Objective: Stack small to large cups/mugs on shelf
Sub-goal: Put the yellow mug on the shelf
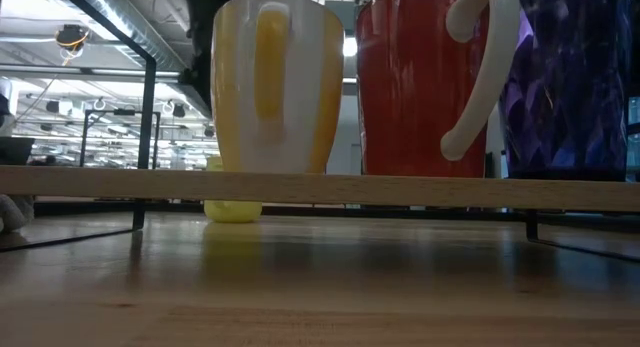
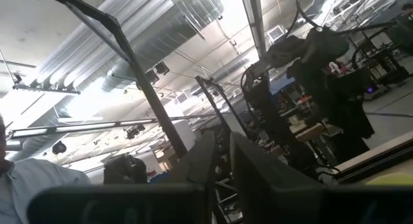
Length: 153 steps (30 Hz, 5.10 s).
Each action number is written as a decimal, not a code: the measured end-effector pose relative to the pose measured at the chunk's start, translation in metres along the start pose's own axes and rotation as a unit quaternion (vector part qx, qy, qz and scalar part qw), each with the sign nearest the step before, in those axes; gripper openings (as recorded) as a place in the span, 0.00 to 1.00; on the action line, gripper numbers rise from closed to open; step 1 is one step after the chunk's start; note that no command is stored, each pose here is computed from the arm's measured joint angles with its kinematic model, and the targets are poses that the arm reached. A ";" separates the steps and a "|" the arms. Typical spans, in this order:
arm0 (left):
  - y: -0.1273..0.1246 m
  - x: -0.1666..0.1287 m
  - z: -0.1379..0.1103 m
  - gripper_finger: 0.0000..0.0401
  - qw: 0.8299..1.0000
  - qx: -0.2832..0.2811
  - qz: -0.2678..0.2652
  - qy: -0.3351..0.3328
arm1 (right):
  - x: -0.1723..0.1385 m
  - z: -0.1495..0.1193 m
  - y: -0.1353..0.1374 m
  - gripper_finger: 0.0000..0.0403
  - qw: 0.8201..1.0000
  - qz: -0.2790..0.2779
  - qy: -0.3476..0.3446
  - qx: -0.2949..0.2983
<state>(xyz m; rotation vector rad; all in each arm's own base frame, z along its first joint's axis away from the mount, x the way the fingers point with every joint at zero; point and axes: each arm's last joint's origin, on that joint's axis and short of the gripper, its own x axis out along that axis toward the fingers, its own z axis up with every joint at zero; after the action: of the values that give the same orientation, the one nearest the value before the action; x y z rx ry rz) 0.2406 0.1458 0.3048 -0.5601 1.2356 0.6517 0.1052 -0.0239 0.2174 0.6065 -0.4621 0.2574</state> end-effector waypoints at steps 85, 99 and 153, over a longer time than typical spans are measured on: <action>-0.040 0.091 0.024 0.01 0.975 0.205 -0.008 0.088 | -0.001 0.007 0.008 0.13 0.999 0.042 -0.031 0.015; -0.050 0.042 0.003 0.00 0.971 0.227 -0.031 0.071 | -0.001 0.007 0.008 0.13 0.999 0.042 -0.032 0.015; -0.182 -0.002 -0.137 0.00 0.940 0.314 -0.110 0.079 | -0.001 0.008 0.007 0.13 0.995 0.036 -0.039 0.080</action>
<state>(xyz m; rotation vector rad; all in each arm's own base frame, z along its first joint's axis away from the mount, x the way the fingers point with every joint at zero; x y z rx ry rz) 0.2792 -0.0776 0.2810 -0.2069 1.4188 0.0029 0.0995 -0.0225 0.2263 0.7588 -0.5423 0.3414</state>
